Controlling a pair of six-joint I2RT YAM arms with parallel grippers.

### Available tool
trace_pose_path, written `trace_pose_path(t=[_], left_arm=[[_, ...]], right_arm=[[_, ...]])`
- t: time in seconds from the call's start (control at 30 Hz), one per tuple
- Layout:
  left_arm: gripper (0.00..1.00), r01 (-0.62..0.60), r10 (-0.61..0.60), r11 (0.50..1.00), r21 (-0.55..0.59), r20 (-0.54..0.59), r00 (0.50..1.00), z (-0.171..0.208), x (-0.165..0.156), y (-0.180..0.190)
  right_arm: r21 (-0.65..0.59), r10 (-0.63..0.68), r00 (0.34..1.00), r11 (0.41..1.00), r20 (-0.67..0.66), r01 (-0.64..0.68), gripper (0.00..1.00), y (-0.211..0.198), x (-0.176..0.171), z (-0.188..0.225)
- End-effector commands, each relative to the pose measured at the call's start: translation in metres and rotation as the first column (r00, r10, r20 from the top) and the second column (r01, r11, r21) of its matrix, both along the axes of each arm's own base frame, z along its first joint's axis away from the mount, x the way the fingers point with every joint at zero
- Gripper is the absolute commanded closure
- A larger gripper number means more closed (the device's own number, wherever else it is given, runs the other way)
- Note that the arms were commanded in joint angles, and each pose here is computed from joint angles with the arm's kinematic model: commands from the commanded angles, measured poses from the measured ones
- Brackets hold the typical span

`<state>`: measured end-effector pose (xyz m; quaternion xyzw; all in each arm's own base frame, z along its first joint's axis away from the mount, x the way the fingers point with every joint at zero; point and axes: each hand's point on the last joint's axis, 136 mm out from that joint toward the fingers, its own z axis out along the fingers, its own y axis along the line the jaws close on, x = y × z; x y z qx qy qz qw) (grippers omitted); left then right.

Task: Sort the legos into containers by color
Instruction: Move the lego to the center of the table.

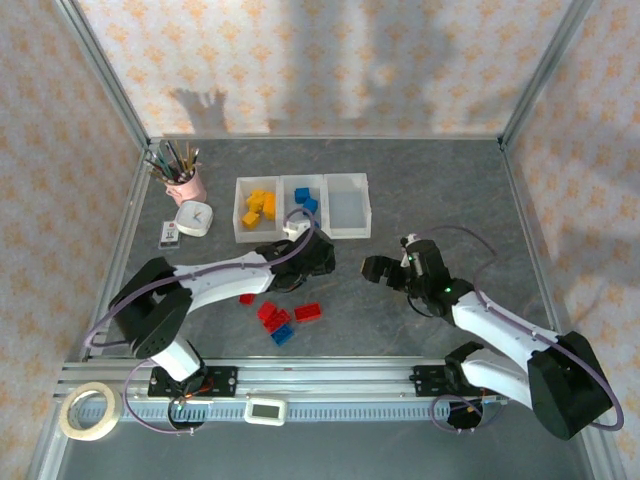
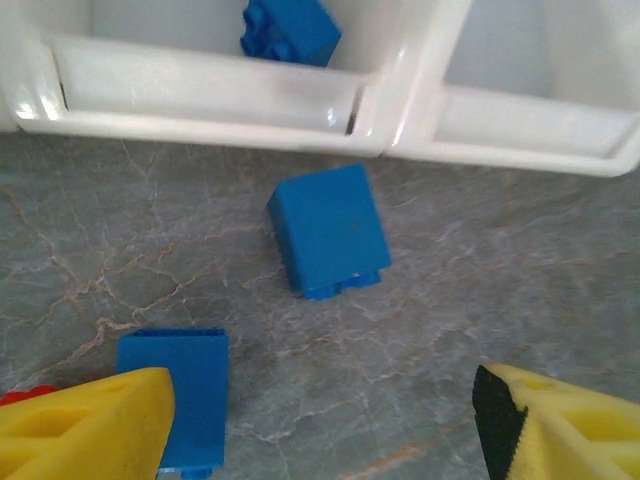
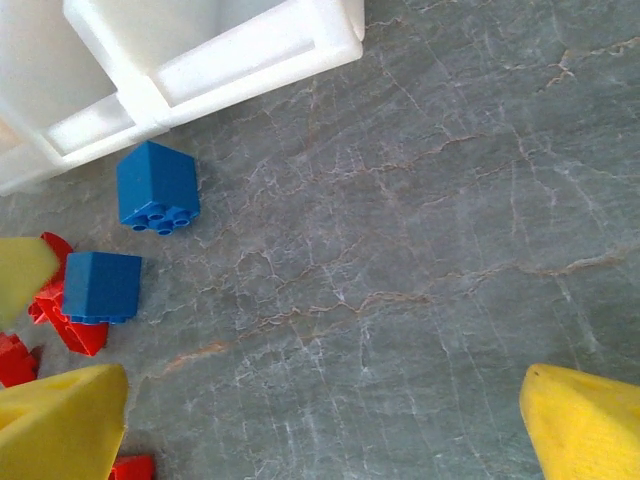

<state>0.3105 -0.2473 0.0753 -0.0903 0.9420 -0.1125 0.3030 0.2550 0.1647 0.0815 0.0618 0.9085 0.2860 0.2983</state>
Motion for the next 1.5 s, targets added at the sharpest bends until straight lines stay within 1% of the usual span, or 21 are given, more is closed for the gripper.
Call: trace_pose_path(t=[0.0, 0.13, 0.43, 0.53, 0.63, 0.67, 0.77, 0.87, 0.93, 0.97, 1.07, 1.13, 1.2, 1.33, 1.47], left_arm=[[0.20, -0.043, 0.042, 0.999, 0.017, 0.043, 0.998, 0.001, 0.016, -0.006], [0.20, -0.061, 0.058, 0.995, 0.077, 0.043, 0.997, -0.011, 0.026, -0.008], [0.20, -0.080, 0.071, 0.985, 0.151, 0.059, 0.996, -0.019, 0.047, -0.010], [0.22, -0.084, 0.077, 0.984, 0.159, 0.049, 0.996, -0.024, 0.054, -0.010], [0.24, -0.088, 0.080, 0.985, 0.151, 0.057, 0.995, -0.019, 0.061, -0.010], [0.25, -0.086, 0.080, 0.982, 0.170, 0.042, 0.996, -0.030, 0.063, -0.010], [0.28, -0.082, 0.076, 0.980, 0.180, 0.040, 0.996, -0.026, 0.066, -0.010], [0.29, -0.066, 0.063, 0.985, 0.160, 0.021, 0.998, -0.026, 0.061, -0.013], [0.29, -0.058, 0.059, 0.984, 0.166, 0.000, 0.998, -0.032, 0.050, -0.011], [0.28, -0.063, 0.063, 0.986, 0.156, 0.005, 0.998, -0.026, 0.047, -0.009], [0.28, -0.069, 0.070, 0.988, 0.137, -0.003, 0.998, -0.026, 0.032, 0.000], [0.28, -0.057, 0.059, 0.992, 0.108, -0.010, 0.998, -0.022, 0.024, 0.000], [0.27, -0.051, 0.053, 0.993, 0.104, -0.009, 0.999, -0.017, 0.017, 0.002], [0.25, -0.056, 0.054, 0.992, 0.112, 0.016, 0.998, -0.003, 0.011, 0.008], [0.23, -0.104, 0.097, 0.981, 0.161, 0.054, 0.994, 0.007, 0.014, 0.023]], right_arm=[[0.000, -0.036, 0.998, 0.999, 0.050, 0.036, 0.00, -0.004, 0.008, 0.007], [-0.006, -0.041, 0.998, 0.999, 0.051, 0.042, 0.00, -0.006, 0.009, 0.006], [-0.025, -0.048, 0.998, 0.998, 0.049, 0.049, 0.00, -0.009, 0.010, 0.003], [-0.025, -0.045, 0.998, 0.999, 0.046, 0.046, 0.00, -0.008, 0.010, 0.002], [-0.024, -0.043, 0.998, 0.999, 0.047, 0.044, 0.00, -0.007, 0.011, 0.003], [-0.025, -0.043, 0.998, 0.999, 0.046, 0.044, 0.00, -0.007, 0.011, 0.003], [-0.029, -0.046, 0.998, 0.998, 0.046, 0.047, 0.00, -0.008, 0.012, 0.004], [-0.032, -0.048, 0.998, 0.998, 0.048, 0.049, 0.00, -0.009, 0.012, 0.005], [-0.032, -0.049, 0.998, 0.998, 0.050, 0.051, 0.00, -0.009, 0.012, 0.005], [-0.030, -0.050, 0.997, 0.998, 0.051, 0.052, 0.00, -0.009, 0.012, 0.006], [-0.027, -0.051, 0.997, 0.998, 0.052, 0.052, 0.00, -0.009, 0.013, 0.005], [-0.024, -0.048, 0.998, 0.999, 0.050, 0.049, 0.00, -0.007, 0.014, 0.005], [-0.023, -0.044, 0.998, 0.999, 0.046, 0.045, 0.00, -0.006, 0.015, 0.005], [-0.018, -0.043, 0.998, 0.999, 0.044, 0.044, 0.00, -0.004, 0.017, 0.006], [-0.011, -0.041, 0.998, 0.999, 0.043, 0.041, 0.00, -0.003, 0.016, 0.006]])
